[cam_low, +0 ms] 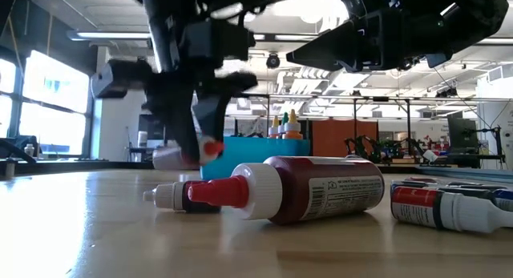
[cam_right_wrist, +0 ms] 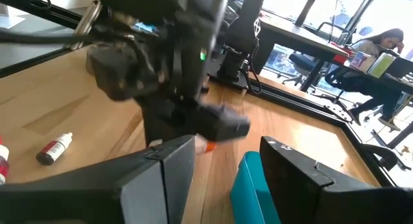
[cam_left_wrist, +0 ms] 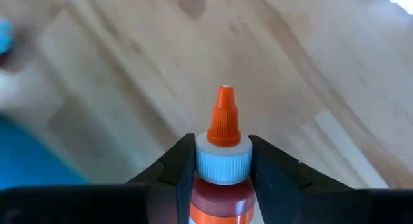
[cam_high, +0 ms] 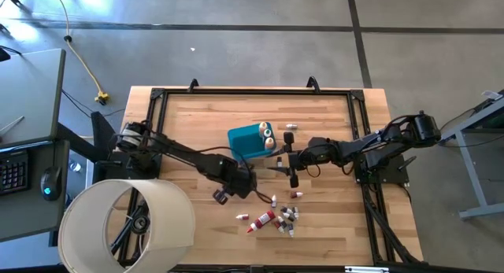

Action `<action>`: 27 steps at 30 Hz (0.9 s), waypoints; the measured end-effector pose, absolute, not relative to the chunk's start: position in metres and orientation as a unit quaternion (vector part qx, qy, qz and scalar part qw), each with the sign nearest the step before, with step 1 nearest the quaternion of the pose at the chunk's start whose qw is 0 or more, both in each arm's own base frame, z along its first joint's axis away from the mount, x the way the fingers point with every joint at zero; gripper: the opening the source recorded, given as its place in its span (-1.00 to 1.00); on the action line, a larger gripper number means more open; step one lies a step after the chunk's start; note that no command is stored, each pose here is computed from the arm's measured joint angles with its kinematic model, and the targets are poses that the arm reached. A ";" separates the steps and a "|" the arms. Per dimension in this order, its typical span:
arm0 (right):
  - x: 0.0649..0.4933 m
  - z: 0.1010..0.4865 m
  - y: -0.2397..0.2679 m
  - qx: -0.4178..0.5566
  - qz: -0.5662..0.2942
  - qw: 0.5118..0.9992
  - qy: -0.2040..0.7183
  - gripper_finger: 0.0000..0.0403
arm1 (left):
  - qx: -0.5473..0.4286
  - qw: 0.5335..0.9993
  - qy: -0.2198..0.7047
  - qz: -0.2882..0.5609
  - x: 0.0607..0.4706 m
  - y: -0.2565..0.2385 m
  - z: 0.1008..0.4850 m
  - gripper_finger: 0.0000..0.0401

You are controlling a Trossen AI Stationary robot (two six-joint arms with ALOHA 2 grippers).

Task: Pick & Place food coloring
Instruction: Put the big orange food coloring bottle into the bin

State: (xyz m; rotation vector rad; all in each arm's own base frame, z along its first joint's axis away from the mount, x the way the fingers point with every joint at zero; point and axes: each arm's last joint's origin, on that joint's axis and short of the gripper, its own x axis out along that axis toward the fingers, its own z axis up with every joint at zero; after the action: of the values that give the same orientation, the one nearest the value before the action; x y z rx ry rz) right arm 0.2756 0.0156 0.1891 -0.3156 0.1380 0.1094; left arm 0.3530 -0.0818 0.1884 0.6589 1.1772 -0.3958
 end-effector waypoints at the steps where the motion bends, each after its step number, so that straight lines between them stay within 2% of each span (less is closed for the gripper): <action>1: 0.276 0.189 0.016 -0.157 0.054 0.984 0.069 -0.16 | 0.310 0.758 0.548 -0.171 0.354 -0.082 0.194 -0.40; 6: 0.276 0.189 0.016 -0.160 0.055 0.983 0.068 -0.17 | 0.344 0.723 0.591 -0.097 0.349 -0.076 0.220 -0.40; 11: 0.276 0.189 0.016 -0.161 0.055 0.983 0.068 -0.17 | 0.375 0.731 0.568 -0.043 0.348 -0.073 0.248 -0.40; 14: 0.276 0.189 0.016 -0.158 0.054 0.984 0.067 -0.17 | 0.358 0.768 0.530 -0.012 0.349 -0.068 0.269 -0.40; 17: 0.274 0.190 0.016 -0.162 0.042 0.983 0.078 -0.19 | 0.293 0.821 0.490 0.023 0.349 -0.052 0.285 -0.40; 20: 0.268 0.197 0.017 -0.181 0.025 0.980 0.083 -0.21 | 0.259 0.853 0.450 0.061 0.343 -0.030 0.294 -0.40; 27: 0.245 0.226 0.020 -0.188 0.009 0.979 0.078 -0.26 | 0.174 0.940 0.286 0.066 0.331 0.024 0.284 -0.40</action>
State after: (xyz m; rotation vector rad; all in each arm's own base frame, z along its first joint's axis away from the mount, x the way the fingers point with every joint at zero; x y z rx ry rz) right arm 0.2455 0.0204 0.2257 -0.3780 0.1569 0.0174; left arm 0.3310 0.0238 0.2840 0.3541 0.5847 0.1347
